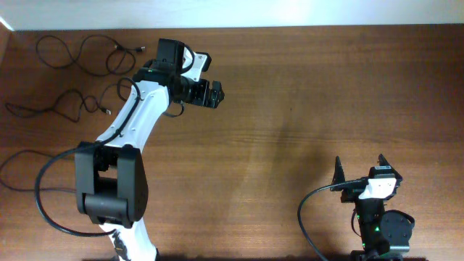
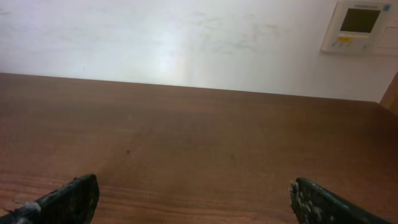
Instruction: Untangle cables
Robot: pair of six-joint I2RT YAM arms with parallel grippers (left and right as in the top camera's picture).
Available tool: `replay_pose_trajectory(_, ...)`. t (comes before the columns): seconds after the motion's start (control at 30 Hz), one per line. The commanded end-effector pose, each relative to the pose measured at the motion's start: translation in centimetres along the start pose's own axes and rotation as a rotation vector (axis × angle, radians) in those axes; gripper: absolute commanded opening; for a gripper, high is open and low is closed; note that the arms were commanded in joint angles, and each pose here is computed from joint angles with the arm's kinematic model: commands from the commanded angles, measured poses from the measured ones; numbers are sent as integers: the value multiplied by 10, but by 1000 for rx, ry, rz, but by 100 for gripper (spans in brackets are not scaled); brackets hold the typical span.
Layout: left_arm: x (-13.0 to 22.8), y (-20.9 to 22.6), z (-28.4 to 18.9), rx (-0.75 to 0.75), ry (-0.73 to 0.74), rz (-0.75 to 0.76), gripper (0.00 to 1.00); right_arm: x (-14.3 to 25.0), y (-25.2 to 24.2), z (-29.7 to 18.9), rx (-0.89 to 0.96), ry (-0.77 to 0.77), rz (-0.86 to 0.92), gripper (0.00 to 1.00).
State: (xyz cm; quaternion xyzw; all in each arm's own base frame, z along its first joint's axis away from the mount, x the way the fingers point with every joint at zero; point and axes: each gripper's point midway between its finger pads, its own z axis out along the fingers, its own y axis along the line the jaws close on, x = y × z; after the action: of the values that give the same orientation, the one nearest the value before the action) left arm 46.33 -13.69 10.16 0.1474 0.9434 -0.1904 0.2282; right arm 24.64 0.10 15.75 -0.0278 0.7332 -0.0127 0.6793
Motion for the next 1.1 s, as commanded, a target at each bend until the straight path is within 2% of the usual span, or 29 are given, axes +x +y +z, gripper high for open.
replay_pose_trajectory(0.0,-6,-6,-6,14,-19,0,99,1,1,0,-4,-1,0,98)
replay_pose_trajectory(0.9,-6,-3,-6,-3,-16,11,99,1,1,0,-3,-1,0,98)
replay_pose_trajectory(1.0,4,18,-7,-126,24,11,99,1,1,0,-3,-1,0,98)
replay_pose_trajectory(1.07,29,17,-9,-122,125,-21,99,1,1,0,-3,-1,0,98)
